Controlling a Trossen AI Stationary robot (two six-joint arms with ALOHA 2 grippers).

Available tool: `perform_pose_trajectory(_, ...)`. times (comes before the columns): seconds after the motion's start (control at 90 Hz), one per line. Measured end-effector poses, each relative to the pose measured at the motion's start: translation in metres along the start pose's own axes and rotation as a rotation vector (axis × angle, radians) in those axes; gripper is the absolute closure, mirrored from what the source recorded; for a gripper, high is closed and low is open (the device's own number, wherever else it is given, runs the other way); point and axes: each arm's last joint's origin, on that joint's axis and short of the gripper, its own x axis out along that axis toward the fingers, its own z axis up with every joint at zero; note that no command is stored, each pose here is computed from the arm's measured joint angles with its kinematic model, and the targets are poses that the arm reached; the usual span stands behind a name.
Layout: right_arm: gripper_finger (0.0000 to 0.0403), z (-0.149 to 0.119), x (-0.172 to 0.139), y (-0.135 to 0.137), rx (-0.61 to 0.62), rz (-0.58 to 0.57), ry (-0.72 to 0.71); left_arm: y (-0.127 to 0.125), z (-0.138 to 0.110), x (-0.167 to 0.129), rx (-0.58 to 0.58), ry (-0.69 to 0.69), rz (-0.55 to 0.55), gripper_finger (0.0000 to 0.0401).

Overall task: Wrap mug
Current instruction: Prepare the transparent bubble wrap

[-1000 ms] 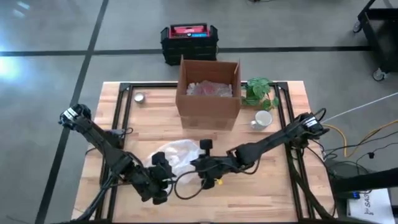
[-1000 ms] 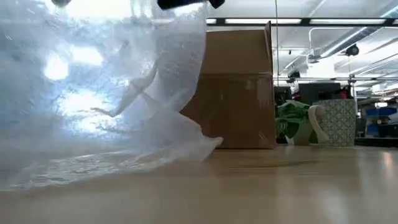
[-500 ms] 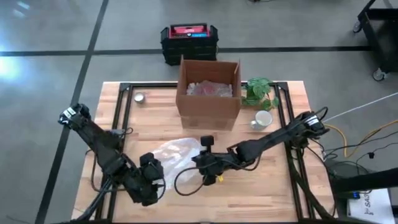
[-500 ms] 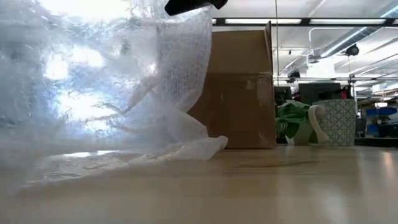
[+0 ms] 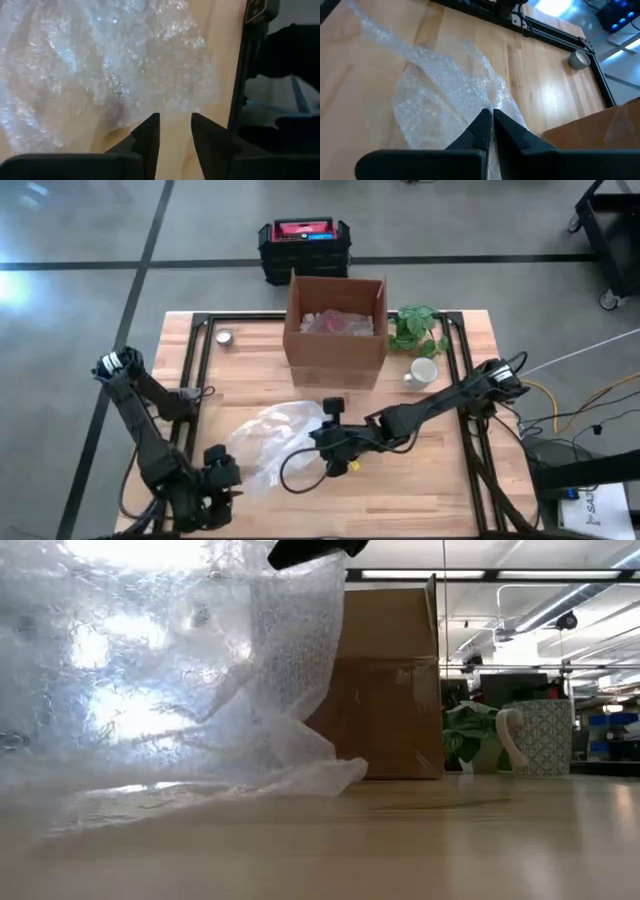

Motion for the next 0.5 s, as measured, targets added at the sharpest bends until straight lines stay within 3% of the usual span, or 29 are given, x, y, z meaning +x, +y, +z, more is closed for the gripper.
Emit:
perform_pose_trajectory(0.144, 0.0403, 0.0, 0.001, -0.003, 0.007, -0.006, 0.003, 0.0, -0.007, 0.011, -0.017, -0.017, -0.05, 0.032)
perform_pose_trajectory(0.267, 0.0403, 0.0, 0.002, -0.004, 0.021, -0.007, 0.004, 0.001, -0.013, 0.021, 0.034, -0.032, -0.082, 0.0326)
perform_pose_trajectory(0.5, 0.0403, -0.001, 0.002, -0.005, 0.029, -0.009, 0.005, 0.008, -0.019, 0.03, 0.061, -0.03, -0.073, 0.0327)
